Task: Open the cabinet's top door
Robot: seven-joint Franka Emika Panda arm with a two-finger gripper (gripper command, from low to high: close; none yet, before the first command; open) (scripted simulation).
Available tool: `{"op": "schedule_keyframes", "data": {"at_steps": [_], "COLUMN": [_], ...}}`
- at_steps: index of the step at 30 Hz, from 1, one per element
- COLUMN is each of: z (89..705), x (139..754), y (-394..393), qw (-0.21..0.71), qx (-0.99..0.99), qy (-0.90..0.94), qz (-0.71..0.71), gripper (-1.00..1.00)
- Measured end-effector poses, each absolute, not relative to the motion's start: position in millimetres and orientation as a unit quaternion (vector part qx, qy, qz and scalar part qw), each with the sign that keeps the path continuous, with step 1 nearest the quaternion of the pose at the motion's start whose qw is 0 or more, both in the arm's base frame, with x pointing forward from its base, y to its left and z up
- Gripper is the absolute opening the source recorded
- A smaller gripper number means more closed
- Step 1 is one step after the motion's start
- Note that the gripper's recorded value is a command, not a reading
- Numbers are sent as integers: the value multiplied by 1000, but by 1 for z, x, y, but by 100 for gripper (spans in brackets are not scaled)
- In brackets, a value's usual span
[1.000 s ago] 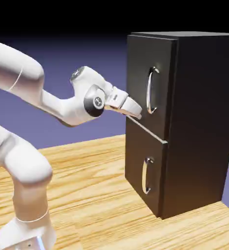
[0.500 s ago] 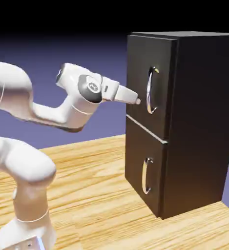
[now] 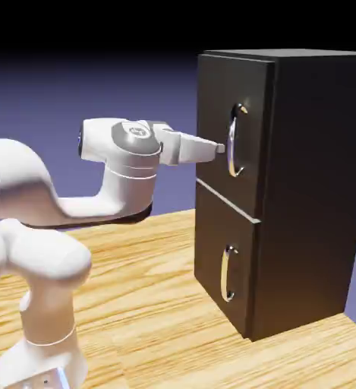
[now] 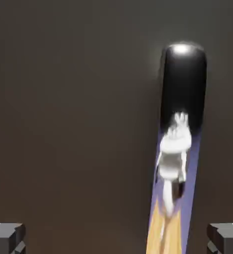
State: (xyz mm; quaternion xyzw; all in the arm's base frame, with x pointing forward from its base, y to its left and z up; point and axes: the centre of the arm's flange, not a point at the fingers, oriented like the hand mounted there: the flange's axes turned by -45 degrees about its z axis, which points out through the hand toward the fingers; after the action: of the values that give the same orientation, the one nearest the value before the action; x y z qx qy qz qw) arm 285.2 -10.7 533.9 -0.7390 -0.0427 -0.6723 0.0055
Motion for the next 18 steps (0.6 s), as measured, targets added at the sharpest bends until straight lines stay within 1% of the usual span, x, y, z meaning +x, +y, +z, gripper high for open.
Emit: {"op": "schedule_keyframes", "data": {"at_steps": [6, 11, 12, 14, 18], "z": [529, 529, 529, 529, 529], "x": [286, 333, 336, 336, 306], "y": [-30, -27, -27, -27, -9], "qw": [23, 23, 23, 23, -19], "qx": [-707, -707, -707, -707, -707], "qy": [-23, -23, -23, -23, 19], "qz": [-707, -707, -707, -707, -707], "gripper": [0, 0, -100, -100, -100]}}
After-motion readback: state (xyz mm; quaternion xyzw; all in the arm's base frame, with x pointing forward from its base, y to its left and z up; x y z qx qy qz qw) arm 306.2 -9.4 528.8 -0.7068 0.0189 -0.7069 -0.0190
